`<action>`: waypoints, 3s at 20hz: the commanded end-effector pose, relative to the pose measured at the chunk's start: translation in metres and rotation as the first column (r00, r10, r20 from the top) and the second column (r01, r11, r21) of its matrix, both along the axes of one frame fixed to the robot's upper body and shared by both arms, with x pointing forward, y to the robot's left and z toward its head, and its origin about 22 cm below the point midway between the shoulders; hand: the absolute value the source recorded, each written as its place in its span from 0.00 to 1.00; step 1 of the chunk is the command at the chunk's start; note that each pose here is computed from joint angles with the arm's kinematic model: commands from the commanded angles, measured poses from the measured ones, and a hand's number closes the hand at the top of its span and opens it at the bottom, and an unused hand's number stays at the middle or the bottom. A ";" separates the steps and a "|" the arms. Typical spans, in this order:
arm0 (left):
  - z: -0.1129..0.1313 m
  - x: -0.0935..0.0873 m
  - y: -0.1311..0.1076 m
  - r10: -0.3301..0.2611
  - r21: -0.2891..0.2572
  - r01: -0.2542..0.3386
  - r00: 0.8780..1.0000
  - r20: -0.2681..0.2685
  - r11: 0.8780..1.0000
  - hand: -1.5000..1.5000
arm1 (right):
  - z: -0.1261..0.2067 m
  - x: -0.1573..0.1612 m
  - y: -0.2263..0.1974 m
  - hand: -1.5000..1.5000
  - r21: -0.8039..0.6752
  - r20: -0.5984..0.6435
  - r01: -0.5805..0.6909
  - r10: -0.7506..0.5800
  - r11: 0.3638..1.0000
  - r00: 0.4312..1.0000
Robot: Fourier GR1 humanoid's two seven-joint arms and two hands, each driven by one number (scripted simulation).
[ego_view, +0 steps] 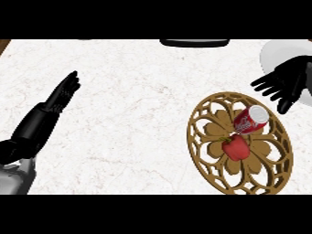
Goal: Pick the can from the placemat and place it in the plate
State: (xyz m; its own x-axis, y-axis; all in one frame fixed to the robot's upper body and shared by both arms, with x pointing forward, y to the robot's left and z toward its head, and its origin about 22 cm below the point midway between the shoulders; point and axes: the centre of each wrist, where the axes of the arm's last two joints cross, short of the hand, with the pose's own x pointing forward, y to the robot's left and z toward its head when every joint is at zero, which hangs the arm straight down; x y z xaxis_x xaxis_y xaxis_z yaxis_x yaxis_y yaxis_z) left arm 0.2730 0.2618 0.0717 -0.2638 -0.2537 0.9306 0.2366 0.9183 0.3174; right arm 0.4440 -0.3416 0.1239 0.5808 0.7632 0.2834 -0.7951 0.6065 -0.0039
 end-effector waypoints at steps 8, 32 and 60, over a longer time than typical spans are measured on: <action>-0.010 0.009 0.026 0.016 -0.004 -0.016 1.000 -0.005 1.000 0.50 | -0.035 0.001 0.038 0.00 0.004 -0.136 -0.123 0.122 0.992 0.983; 0.000 -0.005 0.011 0.026 -0.003 -0.026 1.000 -0.013 1.000 0.50 | -0.036 -0.032 0.106 1.00 -0.194 0.280 -0.221 0.270 0.956 0.921; -0.010 -0.004 -0.004 0.018 0.010 -0.018 1.000 -0.015 1.000 0.50 | 0.033 -0.152 0.167 1.00 -0.423 0.891 0.549 0.442 0.721 0.105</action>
